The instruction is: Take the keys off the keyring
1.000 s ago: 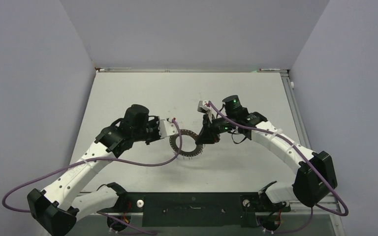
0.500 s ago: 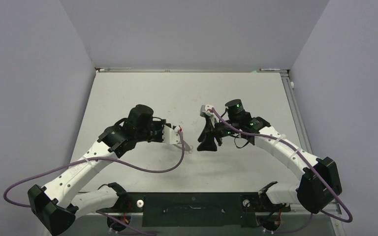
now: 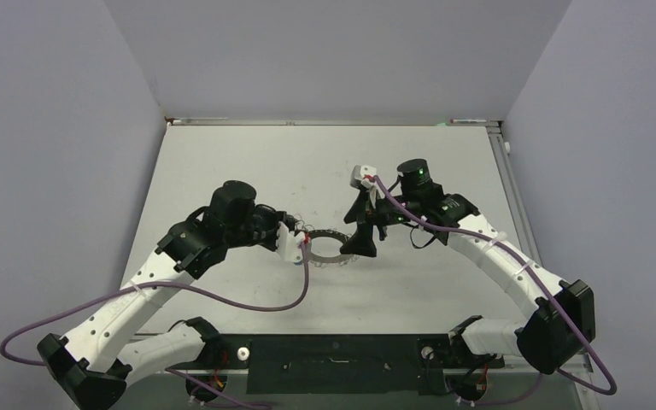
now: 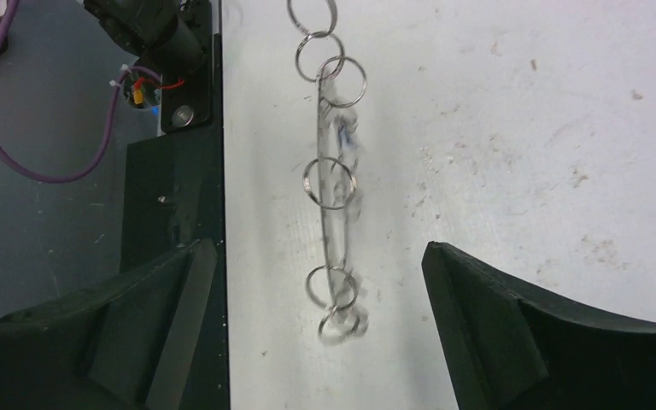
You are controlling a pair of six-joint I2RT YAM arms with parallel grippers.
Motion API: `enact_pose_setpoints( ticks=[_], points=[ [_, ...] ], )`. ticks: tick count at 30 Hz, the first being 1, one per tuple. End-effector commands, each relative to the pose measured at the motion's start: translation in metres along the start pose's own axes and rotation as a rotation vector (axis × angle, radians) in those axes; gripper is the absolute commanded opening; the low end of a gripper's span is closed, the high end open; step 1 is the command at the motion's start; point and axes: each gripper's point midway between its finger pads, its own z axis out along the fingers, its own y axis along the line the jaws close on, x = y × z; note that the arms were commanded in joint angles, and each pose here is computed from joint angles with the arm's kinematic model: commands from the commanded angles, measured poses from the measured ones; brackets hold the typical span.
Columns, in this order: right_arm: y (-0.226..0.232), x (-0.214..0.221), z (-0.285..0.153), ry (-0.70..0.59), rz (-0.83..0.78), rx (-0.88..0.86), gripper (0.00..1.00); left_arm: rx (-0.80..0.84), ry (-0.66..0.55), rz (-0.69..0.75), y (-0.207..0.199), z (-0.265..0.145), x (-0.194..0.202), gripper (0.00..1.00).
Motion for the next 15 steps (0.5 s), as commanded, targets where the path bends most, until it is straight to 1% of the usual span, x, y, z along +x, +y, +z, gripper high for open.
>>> enact_pose_setpoints(
  ticks=[1, 2, 7, 13, 15],
  points=[
    [0.002, -0.043, -0.014, -0.082, -0.089, 0.046, 0.92, -0.07, -0.12, 0.128, 0.021, -0.017, -0.033, 0.0],
    [0.002, -0.046, -0.016, -0.088, -0.089, 0.052, 0.9, -0.066, -0.127, 0.127, 0.021, -0.019, -0.037, 0.0],
    [0.011, -0.066, -0.024, -0.11, -0.115, 0.044, 0.9, -0.018, -0.153, 0.069, 0.017, -0.024, -0.052, 0.0],
    [0.015, -0.083, -0.025, -0.136, -0.133, 0.01, 0.9, -0.002, -0.148, 0.03, 0.011, -0.029, -0.052, 0.0],
    [0.014, -0.087, -0.023, -0.144, -0.141, 0.0, 0.93, -0.013, -0.141, 0.015, 0.013, -0.03, -0.051, 0.0]
  ],
)
